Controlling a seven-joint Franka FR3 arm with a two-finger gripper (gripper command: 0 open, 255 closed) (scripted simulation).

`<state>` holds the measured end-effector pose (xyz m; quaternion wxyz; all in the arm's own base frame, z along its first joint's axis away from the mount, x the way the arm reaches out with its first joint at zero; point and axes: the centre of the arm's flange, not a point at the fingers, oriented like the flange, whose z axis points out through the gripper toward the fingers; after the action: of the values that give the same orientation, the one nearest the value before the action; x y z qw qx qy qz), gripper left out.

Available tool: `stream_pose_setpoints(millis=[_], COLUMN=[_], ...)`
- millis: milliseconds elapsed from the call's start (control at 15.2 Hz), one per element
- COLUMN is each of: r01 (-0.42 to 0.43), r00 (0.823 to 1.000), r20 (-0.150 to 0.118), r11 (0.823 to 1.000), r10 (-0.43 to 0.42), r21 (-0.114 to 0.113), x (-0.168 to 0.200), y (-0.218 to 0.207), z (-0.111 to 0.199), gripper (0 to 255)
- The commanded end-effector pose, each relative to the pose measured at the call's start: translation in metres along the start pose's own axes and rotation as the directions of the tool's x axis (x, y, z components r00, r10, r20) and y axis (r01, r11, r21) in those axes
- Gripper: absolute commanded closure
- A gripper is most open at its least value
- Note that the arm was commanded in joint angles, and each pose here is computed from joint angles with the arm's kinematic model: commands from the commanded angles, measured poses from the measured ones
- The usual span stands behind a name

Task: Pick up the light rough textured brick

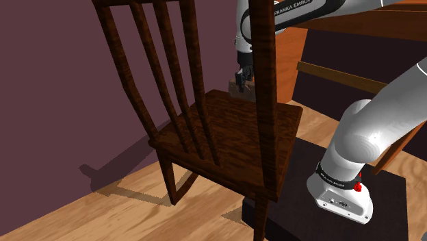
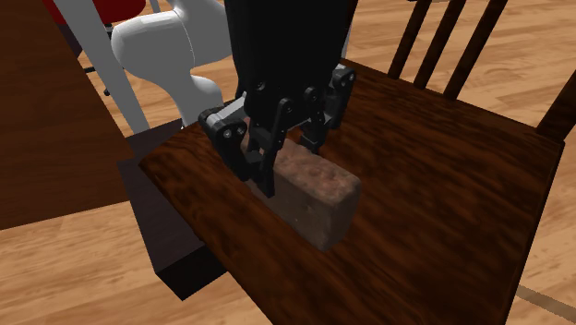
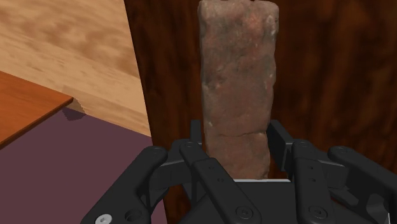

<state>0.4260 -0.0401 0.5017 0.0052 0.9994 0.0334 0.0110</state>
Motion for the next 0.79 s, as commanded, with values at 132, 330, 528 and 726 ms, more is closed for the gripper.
stream_pose_setpoints(millis=[132,330,528,726], r01=[-0.001,-0.001,-0.001,-0.001], r00=[1.000,1.000,1.000,1.000], r20=[0.002,0.002,0.002,0.002], r11=[1.000,1.000,1.000,1.000], r10=[0.001,0.001,0.001,0.001], r21=[0.000,0.000,0.000,0.000], x=[0.000,0.000,0.001,0.001], y=[0.000,0.000,0.000,0.000], z=[0.001,-0.004,-0.020,-0.035], gripper=[255,255,255,255])
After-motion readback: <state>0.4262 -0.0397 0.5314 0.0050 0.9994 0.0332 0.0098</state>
